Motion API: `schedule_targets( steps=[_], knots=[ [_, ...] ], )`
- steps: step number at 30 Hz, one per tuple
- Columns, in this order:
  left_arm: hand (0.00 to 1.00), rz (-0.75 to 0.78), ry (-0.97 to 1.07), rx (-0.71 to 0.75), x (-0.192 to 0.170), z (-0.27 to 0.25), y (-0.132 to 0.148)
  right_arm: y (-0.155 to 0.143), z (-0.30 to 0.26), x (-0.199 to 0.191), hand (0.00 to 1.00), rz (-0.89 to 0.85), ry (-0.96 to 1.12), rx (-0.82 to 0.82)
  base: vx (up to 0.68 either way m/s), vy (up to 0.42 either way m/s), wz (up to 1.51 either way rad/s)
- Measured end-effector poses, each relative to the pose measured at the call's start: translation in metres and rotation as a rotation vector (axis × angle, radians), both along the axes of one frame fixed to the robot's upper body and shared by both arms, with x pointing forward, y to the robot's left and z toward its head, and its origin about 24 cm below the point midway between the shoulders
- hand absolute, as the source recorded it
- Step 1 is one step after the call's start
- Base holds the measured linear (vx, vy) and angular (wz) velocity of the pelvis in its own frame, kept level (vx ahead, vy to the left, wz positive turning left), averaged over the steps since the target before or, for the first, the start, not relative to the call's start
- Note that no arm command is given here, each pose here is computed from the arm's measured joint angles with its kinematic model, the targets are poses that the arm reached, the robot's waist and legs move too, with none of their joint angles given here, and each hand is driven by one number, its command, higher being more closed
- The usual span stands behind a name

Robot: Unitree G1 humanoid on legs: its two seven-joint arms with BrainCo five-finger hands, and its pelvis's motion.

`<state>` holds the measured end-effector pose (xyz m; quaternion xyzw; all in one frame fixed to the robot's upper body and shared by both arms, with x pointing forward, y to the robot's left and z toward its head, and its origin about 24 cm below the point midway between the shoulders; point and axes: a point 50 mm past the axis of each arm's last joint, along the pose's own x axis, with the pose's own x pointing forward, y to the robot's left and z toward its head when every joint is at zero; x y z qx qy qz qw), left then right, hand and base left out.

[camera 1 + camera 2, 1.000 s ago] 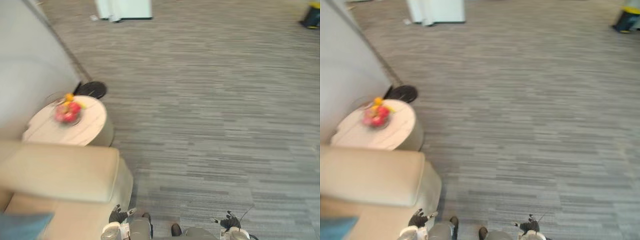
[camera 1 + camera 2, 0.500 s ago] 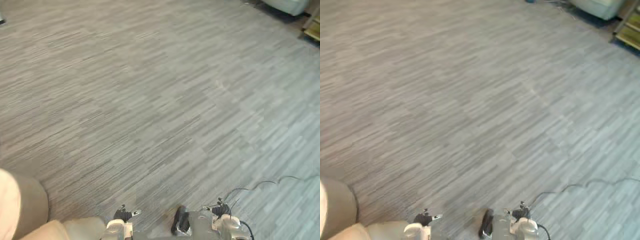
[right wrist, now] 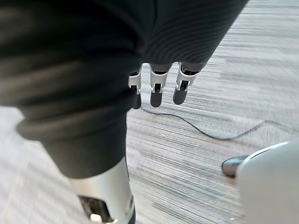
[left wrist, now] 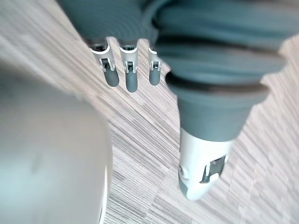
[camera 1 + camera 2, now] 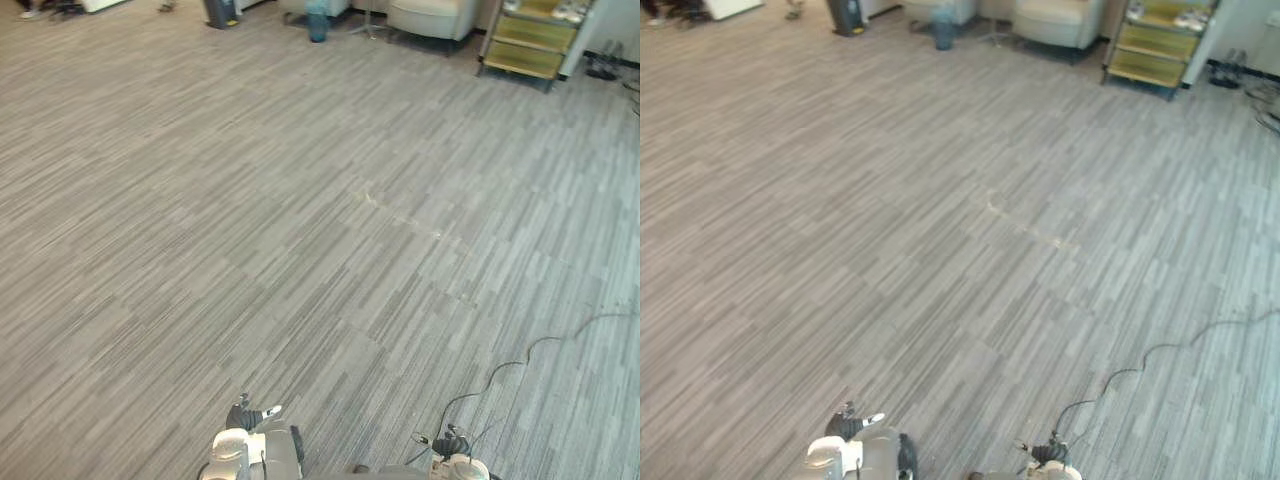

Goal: Pick up cushions and gather them together orderly.

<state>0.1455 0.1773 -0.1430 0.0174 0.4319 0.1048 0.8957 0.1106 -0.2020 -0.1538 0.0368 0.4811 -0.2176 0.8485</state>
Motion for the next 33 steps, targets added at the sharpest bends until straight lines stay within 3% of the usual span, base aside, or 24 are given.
schedule_targets(
  steps=[5,18,22,26,33],
  knots=[
    [0.00,-0.019,-0.005,0.020,0.003,0.002,0.005,0.012,0.000,0.003,0.00,0.002,-0.015,0.029,0.59,0.167,-0.85],
    [0.00,-0.161,0.093,0.015,-0.008,-0.009,-0.015,-0.017,0.007,0.015,0.00,-0.019,-0.051,-0.034,0.48,-0.048,-0.14],
    [0.00,-0.068,0.046,-0.025,-0.002,-0.005,-0.021,-0.017,0.008,0.015,0.00,-0.037,-0.059,-0.033,0.55,-0.313,0.07],
    [0.00,-0.063,-0.016,-0.012,0.006,0.002,-0.017,-0.003,0.008,0.019,0.00,-0.004,-0.074,-0.003,0.41,-0.157,-0.57],
    [0.00,-0.064,-0.059,-0.007,0.012,0.006,-0.015,-0.006,0.003,0.009,0.00,-0.037,-0.022,0.003,0.53,0.041,-0.71]
  ],
)
